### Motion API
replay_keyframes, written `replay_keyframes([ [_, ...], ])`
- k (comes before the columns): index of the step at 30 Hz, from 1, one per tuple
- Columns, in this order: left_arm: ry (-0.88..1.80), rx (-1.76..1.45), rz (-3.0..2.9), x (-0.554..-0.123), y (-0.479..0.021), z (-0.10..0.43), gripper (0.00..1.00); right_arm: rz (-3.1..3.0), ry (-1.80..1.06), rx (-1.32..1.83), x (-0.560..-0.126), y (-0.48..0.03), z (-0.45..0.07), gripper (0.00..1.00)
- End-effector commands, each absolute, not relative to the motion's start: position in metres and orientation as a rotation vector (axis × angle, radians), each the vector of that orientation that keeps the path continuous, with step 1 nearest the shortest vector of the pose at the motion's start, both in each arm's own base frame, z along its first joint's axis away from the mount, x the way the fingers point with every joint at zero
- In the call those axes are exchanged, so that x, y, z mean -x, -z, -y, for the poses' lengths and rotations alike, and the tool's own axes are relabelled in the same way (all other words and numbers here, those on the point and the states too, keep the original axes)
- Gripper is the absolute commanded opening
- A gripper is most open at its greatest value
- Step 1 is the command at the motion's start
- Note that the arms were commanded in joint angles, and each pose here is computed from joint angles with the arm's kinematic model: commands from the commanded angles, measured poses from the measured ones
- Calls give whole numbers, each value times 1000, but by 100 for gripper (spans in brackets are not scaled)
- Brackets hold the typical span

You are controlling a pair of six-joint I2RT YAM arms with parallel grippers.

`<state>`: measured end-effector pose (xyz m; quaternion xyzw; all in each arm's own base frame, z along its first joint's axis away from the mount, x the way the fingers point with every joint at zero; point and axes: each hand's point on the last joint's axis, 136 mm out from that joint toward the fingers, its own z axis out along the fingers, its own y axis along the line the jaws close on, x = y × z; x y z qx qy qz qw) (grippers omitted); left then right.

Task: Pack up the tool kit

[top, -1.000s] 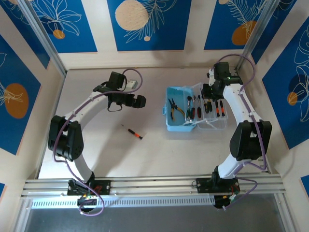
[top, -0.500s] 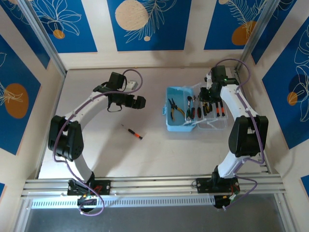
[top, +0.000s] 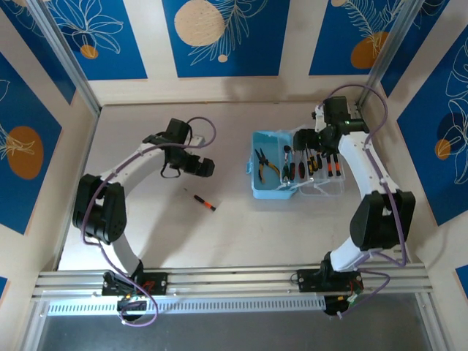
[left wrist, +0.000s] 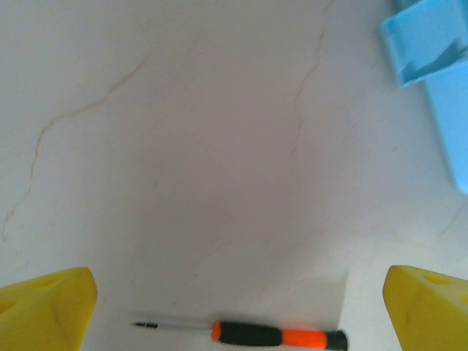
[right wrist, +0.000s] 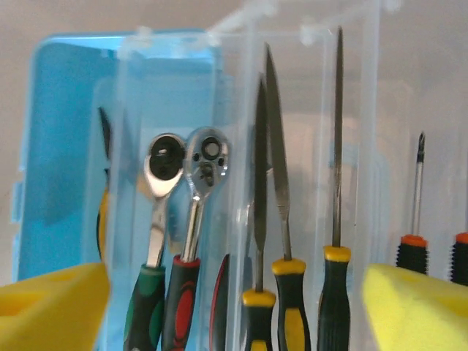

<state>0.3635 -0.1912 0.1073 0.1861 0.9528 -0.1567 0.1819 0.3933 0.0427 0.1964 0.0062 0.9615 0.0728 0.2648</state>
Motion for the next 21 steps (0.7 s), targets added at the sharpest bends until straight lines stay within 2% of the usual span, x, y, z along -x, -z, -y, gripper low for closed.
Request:
replay_keyframes([
  [1,399,-511,-2778,-326,-95,178,100,-2544,-262,81,-378,-226,-65,99],
  [7,609,-144,-2753,-286,-78,190,100,-2527,-304,143,-366,-228,-85,99],
  [14,174,323,-2736,-294,-57,150,100,-2534,-321,174,-365,-224,-96,99],
  [17,179,392,-2747,-304,-53,160,99,-2530,-326,189,-365,-225,-100,99],
  [21,211,418,-2771,-316,-47,179,88,-2536,-331,199,-364,-223,-105,99],
])
